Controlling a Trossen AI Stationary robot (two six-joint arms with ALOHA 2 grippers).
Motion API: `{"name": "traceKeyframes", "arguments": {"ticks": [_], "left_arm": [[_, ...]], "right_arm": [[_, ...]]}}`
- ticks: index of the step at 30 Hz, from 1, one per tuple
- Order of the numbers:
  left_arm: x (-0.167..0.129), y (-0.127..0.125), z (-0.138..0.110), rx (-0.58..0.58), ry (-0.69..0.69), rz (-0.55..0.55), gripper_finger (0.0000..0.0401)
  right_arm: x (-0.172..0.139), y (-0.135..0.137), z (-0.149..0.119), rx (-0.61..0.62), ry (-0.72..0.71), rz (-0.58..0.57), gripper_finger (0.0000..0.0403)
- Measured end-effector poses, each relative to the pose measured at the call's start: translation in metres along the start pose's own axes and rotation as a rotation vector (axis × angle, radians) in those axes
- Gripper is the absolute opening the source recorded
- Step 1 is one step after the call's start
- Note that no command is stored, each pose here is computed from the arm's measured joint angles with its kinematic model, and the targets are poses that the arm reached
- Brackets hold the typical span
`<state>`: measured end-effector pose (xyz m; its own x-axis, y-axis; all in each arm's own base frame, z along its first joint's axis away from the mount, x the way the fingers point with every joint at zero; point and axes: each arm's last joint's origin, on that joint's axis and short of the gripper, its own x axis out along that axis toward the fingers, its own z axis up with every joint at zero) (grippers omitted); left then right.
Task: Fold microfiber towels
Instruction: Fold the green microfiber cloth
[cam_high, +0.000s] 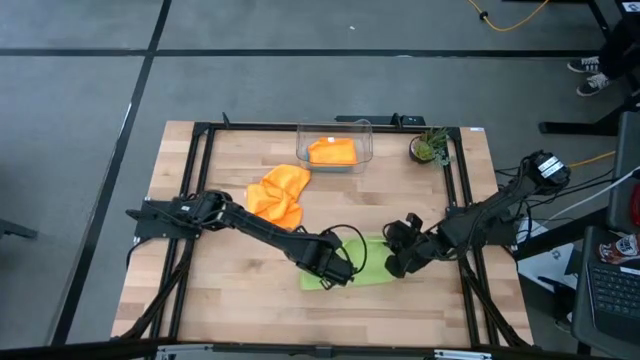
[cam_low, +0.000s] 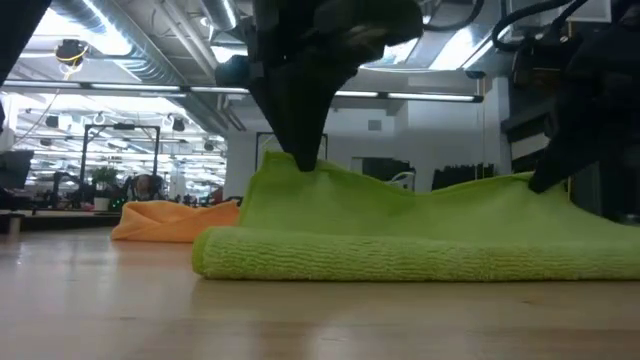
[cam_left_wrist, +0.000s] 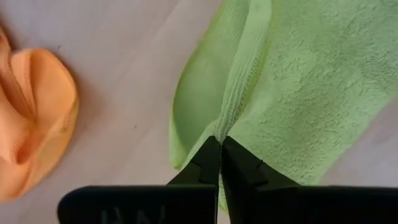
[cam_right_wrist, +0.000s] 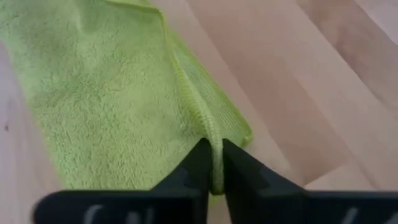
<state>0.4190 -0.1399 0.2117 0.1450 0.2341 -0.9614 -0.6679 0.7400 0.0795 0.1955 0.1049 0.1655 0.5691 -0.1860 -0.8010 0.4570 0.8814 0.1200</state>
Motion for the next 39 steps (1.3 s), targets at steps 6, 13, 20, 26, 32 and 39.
{"name": "traceKeyframes", "arguments": {"ticks": [6, 13, 20, 26, 32, 39], "left_arm": [[0.004, 0.009, 0.005, -0.04, 0.026, 0.061, 0.0051], [0.006, 0.019, 0.012, -0.119, 0.039, 0.111, 0.0129], [0.0, 0.015, 0.001, -0.148, 0.161, 0.066, 0.0147], [-0.035, 0.006, -0.017, -0.268, 0.272, -0.062, 0.0141], [-0.074, -0.003, -0.042, -0.238, 0.2, -0.072, 0.0141], [-0.117, -0.004, -0.067, -0.303, -0.003, -0.087, 0.0141]], "right_arm": [[0.003, -0.005, 0.004, -0.004, 0.022, -0.015, 0.0112], [0.005, -0.012, 0.013, 0.028, 0.037, -0.012, 0.0175], [-0.013, -0.003, 0.026, 0.062, 0.049, 0.128, 0.0191], [-0.016, 0.024, 0.026, 0.151, -0.062, 0.264, 0.0192], [0.017, 0.058, 0.018, 0.015, -0.251, 0.292, 0.0192], [0.063, 0.065, 0.003, 0.134, -0.474, 0.058, 0.0172]]}}
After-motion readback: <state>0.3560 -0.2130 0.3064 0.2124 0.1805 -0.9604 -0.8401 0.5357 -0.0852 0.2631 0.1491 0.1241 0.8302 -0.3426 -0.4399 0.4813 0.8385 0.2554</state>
